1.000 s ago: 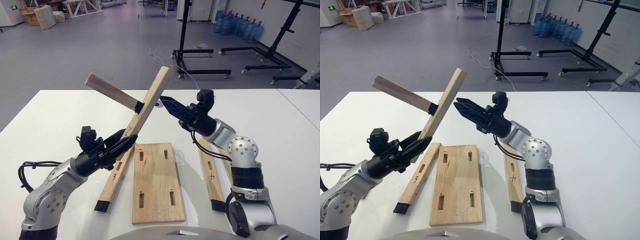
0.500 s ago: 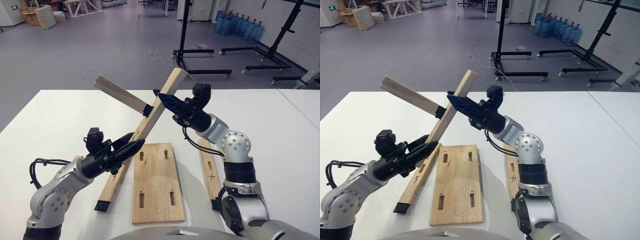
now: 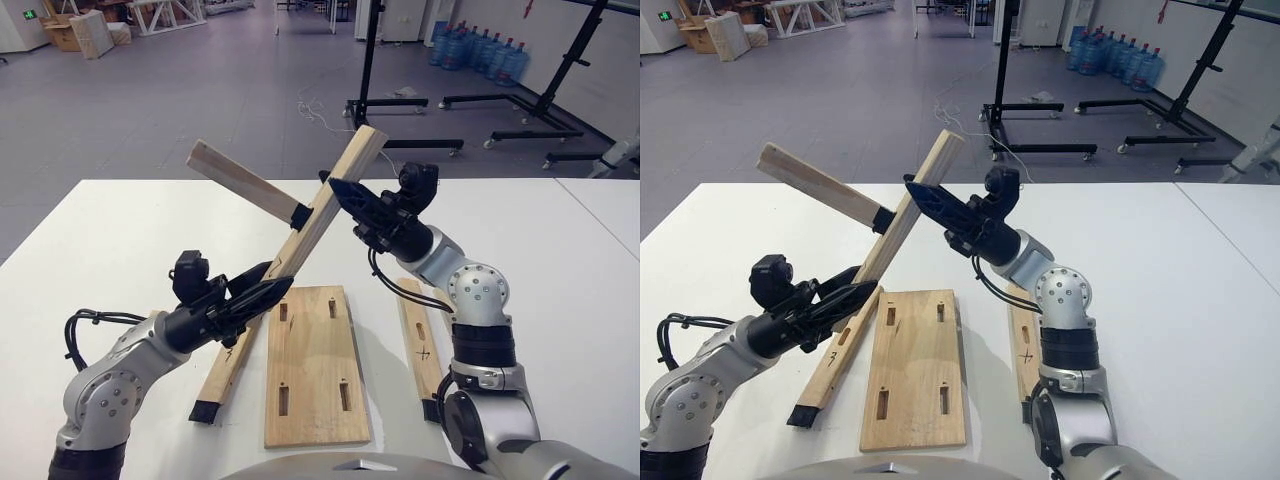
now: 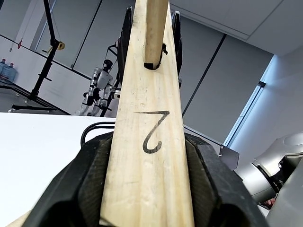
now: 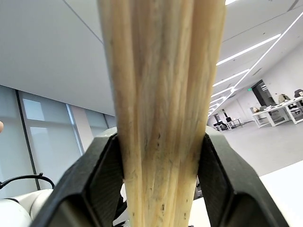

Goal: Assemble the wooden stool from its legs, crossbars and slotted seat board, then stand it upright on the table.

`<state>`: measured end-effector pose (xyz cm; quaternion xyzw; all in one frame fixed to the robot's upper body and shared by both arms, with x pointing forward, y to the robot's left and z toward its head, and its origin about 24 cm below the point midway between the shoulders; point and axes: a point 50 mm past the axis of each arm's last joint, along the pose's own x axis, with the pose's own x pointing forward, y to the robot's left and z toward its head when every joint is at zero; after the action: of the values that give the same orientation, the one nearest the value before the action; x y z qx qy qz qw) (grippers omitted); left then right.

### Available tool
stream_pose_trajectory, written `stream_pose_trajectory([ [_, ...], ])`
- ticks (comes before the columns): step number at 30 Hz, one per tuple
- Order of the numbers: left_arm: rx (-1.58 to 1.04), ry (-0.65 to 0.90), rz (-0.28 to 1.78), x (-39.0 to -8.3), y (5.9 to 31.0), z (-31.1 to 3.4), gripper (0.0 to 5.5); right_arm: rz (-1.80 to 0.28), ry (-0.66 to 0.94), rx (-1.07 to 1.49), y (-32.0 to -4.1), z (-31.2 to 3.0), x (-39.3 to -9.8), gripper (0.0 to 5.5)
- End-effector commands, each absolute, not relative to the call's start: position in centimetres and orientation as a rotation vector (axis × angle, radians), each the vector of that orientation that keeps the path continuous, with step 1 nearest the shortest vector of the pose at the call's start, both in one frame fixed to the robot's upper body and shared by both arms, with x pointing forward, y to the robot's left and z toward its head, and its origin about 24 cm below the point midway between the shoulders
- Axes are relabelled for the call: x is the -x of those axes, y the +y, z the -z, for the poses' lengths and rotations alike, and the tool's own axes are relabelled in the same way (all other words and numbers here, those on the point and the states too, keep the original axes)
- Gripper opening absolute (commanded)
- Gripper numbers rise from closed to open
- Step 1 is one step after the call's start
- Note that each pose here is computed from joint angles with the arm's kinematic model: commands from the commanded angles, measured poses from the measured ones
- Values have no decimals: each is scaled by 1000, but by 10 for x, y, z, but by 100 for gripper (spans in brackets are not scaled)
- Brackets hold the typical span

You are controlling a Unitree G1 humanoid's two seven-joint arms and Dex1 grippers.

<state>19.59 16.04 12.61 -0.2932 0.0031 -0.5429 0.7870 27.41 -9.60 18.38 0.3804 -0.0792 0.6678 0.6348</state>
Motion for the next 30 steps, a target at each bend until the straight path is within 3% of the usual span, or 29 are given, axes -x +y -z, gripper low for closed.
stream_pose_trajectory([
  [1, 679, 9, 964, -208, 174, -115, 290, -1548, -211, -766, -95, -188, -270, 205],
  [8, 714, -10, 877, -191, 182, -109, 406, -1408, -305, -597, -118, -210, -288, 205],
  [13, 673, -18, 784, -176, 183, -100, 413, -1287, -351, -356, -152, -234, -310, 205],
  [16, 618, -9, 716, -171, 184, -95, 413, -1340, -326, -138, -157, -235, -311, 205],
  [24, 493, 70, 627, -177, 186, -83, 413, -1532, -155, 30, -143, -174, -280, 205],
  [30, 448, 97, 599, -186, 199, -86, 413, -1494, -185, 57, -137, -162, -267, 205],
])
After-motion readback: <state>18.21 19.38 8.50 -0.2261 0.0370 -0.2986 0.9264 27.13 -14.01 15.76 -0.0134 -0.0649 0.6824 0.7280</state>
